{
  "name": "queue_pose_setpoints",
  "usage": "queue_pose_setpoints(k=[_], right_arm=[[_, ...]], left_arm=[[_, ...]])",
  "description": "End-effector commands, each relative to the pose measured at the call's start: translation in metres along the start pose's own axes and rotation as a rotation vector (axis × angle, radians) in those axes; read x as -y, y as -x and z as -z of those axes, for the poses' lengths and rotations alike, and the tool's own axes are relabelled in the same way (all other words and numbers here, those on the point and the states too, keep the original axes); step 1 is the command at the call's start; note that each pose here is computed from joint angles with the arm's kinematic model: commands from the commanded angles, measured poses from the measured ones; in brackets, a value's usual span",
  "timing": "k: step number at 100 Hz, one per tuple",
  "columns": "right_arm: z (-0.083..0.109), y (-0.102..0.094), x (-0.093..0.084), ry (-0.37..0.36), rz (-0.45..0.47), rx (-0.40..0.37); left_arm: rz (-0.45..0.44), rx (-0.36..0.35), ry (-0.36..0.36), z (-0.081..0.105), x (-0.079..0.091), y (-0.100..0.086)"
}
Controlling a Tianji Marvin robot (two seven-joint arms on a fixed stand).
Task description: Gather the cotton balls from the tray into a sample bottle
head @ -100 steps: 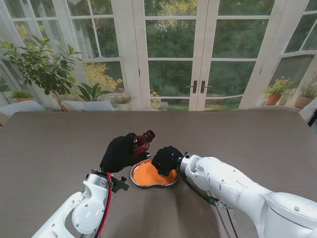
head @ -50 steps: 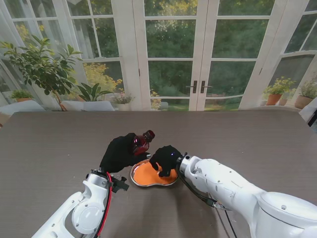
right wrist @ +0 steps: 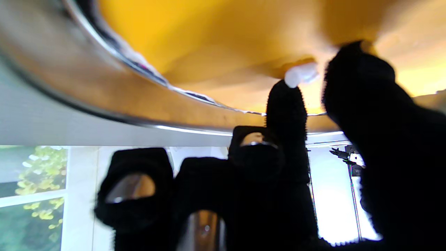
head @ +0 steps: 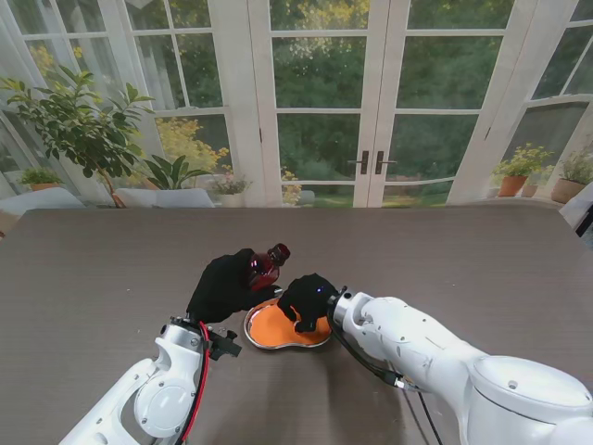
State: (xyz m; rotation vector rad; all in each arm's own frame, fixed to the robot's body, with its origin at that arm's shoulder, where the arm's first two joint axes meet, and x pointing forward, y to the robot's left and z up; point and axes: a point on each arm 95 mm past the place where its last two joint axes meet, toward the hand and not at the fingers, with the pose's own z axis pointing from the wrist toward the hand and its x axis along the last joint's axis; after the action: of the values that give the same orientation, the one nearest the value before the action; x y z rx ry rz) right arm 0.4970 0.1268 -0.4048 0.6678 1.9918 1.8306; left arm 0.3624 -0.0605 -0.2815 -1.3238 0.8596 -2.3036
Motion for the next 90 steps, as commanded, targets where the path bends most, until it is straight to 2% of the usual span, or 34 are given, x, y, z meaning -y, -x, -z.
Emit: queue_pose_setpoints(k=[1,90], right_arm=[[0.0012,-0.0034,0.0076,-0.038,0.001,-0.012],[0.0038,-0.0032,0.0098,-0.056,0.004,-0.032]], left_arm=[[0.006,-0.001,0.013,-0.0003,-0.0009,-0.0019],[0.003,-0.001,0.011,0.0005,0.0001,-0.0013]])
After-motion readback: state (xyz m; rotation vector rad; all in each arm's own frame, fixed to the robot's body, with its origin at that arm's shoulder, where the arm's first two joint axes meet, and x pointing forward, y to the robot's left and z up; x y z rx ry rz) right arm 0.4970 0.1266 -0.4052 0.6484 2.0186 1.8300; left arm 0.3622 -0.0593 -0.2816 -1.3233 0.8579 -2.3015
